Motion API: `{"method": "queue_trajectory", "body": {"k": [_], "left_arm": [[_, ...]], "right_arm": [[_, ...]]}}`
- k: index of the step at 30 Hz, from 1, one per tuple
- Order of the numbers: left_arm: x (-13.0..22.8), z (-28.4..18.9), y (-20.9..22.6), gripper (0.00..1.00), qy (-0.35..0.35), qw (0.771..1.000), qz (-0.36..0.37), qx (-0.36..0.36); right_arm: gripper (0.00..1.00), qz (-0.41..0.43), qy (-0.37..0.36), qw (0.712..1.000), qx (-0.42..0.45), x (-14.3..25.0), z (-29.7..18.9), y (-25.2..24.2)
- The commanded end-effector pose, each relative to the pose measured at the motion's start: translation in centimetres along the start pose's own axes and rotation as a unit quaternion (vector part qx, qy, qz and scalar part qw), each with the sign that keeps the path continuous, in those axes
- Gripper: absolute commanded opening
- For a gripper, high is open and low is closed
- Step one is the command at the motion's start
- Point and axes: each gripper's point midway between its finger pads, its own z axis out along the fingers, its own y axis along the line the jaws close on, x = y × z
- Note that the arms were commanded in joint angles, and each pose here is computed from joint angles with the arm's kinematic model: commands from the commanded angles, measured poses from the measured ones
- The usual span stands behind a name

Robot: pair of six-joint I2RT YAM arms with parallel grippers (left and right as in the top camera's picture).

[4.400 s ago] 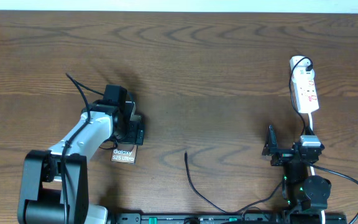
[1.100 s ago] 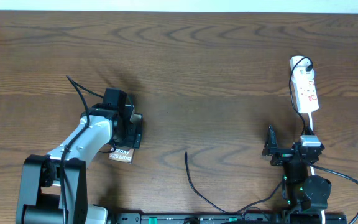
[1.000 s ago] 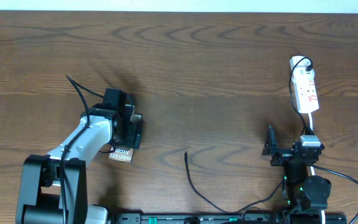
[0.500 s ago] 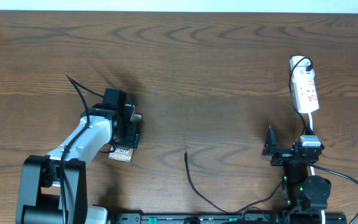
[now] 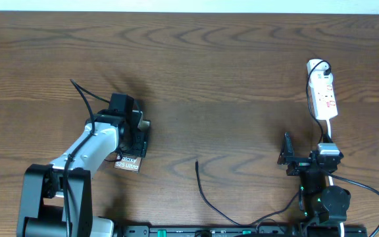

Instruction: Plug charger to phone and switch on socket

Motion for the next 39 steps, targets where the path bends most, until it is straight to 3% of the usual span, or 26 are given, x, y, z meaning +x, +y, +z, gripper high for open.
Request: {"method": "queue_trajectory", "body": {"k": [1, 9, 27, 39], "left_arm": [[2.3, 1.7, -0.8, 0.08, 0.040, 0.999, -0.005, 0.027], [1.5, 1.5, -0.8, 0.07, 0.028, 0.999, -0.005, 0.027], [-4.6, -2.3, -0.9, 0.07, -0.037, 0.999, -0.001, 0.026], [-4.6, -2.6, -1.2, 0.07, -0.033, 0.999, -0.001, 0.035]], "right_arm": [[0.99, 0.003, 0.003, 1.000, 0.001, 0.2, 0.0, 0.0], [0.99, 0.003, 0.003, 1.000, 0.001, 0.2, 0.0, 0.0], [0.99, 0.003, 0.003, 1.000, 0.001, 0.2, 0.0, 0.0], [0.99, 0.003, 0.003, 1.000, 0.001, 0.2, 0.0, 0.0]]}}
